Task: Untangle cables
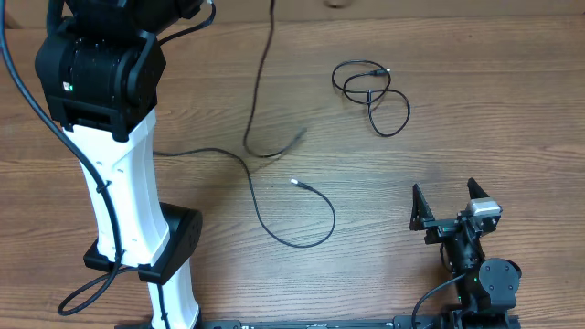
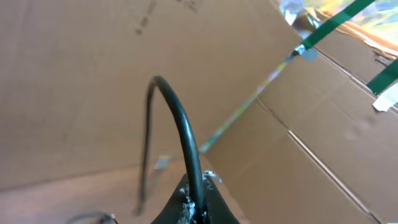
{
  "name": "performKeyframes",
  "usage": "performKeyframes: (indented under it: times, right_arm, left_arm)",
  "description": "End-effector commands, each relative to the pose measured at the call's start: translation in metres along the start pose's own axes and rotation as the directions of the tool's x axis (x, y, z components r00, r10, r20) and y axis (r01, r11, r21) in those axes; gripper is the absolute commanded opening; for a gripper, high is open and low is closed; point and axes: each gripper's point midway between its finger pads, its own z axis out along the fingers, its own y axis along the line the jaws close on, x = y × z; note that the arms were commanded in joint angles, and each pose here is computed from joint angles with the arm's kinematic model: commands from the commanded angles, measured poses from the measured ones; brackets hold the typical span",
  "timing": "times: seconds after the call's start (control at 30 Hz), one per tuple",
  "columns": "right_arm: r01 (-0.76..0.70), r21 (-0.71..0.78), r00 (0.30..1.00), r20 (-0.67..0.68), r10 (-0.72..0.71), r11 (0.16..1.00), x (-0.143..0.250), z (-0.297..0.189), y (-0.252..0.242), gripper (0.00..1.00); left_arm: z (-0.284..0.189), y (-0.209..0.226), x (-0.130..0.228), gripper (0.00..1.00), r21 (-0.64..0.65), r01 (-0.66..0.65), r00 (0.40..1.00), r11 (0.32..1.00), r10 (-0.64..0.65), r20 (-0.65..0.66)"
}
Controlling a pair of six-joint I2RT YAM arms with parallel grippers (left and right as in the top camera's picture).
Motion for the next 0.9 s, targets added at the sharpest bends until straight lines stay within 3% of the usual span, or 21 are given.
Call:
performKeyframes:
  times: [0.0, 0.13, 0.23, 0.47, 0.57, 0.67, 0.7, 0.8, 0.83, 0.87]
  right_arm:
    - [0.005, 0.011, 1.0, 0.002, -0.006, 1.0, 0.002, 0.0, -0.002, 1.0]
    - [0.005, 0.011, 1.0, 0.002, -0.006, 1.0, 0.002, 0.0, -0.002, 1.0]
    - [0.005, 0.011, 1.0, 0.002, -0.006, 1.0, 0.002, 0.0, -0.002, 1.0]
    - [0.005, 0.011, 1.0, 0.002, -0.006, 1.0, 0.002, 0.0, -0.002, 1.0]
    - [0.005, 0.011, 1.0, 0.002, -0.006, 1.0, 0.002, 0.0, -0.002, 1.0]
    - [0.005, 0.011, 1.0, 0.002, -0.006, 1.0, 0.002, 0.0, -0.002, 1.0]
    - [0.005, 0.011, 1.0, 0.002, -0.006, 1.0, 0.002, 0.0, -0.002, 1.0]
    - [0.005, 0.011, 1.0, 0.002, -0.006, 1.0, 0.002, 0.0, -0.002, 1.0]
    - [0.005, 0.011, 1.0, 0.002, -0.006, 1.0, 0.002, 0.0, -0.002, 1.0]
    - [0.005, 0.011, 1.0, 0.002, -0.006, 1.0, 0.002, 0.0, -0.002, 1.0]
  left_arm:
    - [-0.007, 0.003, 0.006, 0.04, -0.046, 0.079, 0.997, 0.996, -0.079, -0.01]
    - [-0.009, 0.04, -0.001, 0.04, -0.237, 0.049, 0.998, 0.97, -0.037, 0.057]
    - [-0.002, 0.059, -0.02, 0.04, -0.319, -0.068, 0.988, 0.945, 0.108, 0.109]
    - [0.017, 0.105, -0.083, 0.04, -0.431, -0.304, 0.875, 0.85, 0.428, 0.227]
    - [0.002, 0.158, -0.112, 0.04, -0.548, -0.302, 0.836, 0.78, 0.493, 0.241]
    - [-0.022, 0.229, -0.122, 0.04, -0.65, -0.247, 0.855, 0.719, 0.478, 0.204]
    - [-0.034, 0.261, -0.121, 0.1, -0.689, -0.219, 0.873, 0.691, 0.454, 0.178]
    - [-0.064, 0.34, -0.102, 0.61, -0.77, -0.125, 0.937, 0.626, 0.331, 0.117]
    - [-0.078, 0.367, -0.088, 0.52, -0.8, -0.1, 0.959, 0.591, 0.271, 0.08]
    - [-0.091, 0.387, -0.077, 0.5, -0.823, -0.08, 0.974, 0.562, 0.22, 0.056]
